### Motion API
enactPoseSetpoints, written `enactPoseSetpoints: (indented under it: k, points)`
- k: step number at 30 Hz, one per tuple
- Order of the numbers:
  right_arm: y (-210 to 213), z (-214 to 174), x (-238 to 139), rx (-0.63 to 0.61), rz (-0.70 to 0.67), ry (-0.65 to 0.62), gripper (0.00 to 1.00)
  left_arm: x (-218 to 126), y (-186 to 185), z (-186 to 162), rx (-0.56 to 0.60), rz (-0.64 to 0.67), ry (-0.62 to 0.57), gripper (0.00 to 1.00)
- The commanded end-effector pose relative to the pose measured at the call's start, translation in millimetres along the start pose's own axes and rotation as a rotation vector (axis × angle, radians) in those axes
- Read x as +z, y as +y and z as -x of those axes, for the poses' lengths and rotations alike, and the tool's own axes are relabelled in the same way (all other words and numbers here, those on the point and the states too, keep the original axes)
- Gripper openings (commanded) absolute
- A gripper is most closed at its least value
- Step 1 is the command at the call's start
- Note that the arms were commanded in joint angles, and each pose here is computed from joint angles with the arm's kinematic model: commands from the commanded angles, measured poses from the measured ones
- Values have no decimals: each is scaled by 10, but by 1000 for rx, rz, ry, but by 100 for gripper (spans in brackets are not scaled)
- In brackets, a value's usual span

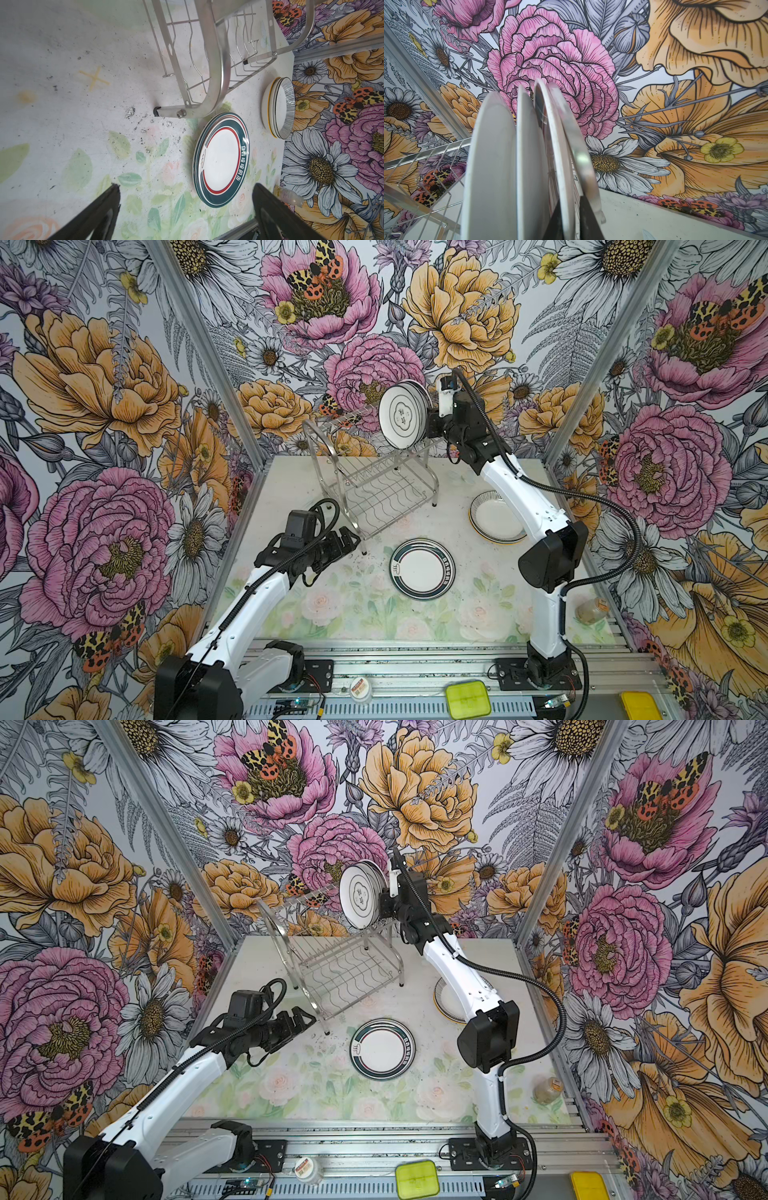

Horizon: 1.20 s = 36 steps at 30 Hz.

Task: Unload the plates from the dish rack
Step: 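Close the right gripper on the rim of the front white plate, then lift the white plate up out of the rack with the right gripper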

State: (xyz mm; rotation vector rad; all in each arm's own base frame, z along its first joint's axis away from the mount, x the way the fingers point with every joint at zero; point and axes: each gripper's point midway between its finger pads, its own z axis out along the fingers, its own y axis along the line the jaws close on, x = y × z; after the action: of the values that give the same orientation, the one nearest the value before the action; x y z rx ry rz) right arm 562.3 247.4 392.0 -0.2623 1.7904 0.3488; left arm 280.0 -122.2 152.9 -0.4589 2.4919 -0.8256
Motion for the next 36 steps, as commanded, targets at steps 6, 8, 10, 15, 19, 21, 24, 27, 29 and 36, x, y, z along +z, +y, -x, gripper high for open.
enactPoseSetpoints:
  k: [6,8,10,15,19,21,24,27,29,36]
  points:
    - [109,103,-17,-30,-5,-32,6,12,19,-5,7,-16,3,99]
    - [109,127,-25,-38,-12,-38,4,14,21,1,6,-16,2,99]
    - [102,132,-19,-42,-20,-40,2,19,23,3,4,-16,4,99]
    - [126,174,-37,-73,-42,-53,0,30,22,8,2,-19,5,99]
    - [162,234,-61,-114,-94,-71,0,41,24,18,1,-19,4,99]
    - [120,301,-92,-115,-139,-89,0,47,26,19,1,-19,5,99]
    - [60,382,-129,-93,-176,-114,0,47,33,22,-2,-19,5,99]
    - [37,448,-156,-80,-193,-137,0,46,50,18,-4,-19,6,99]
    - [29,489,-174,-75,-198,-151,0,35,56,25,-6,-19,1,99]
    - [3,611,-237,-75,-217,-185,0,40,75,31,-10,-18,2,99]
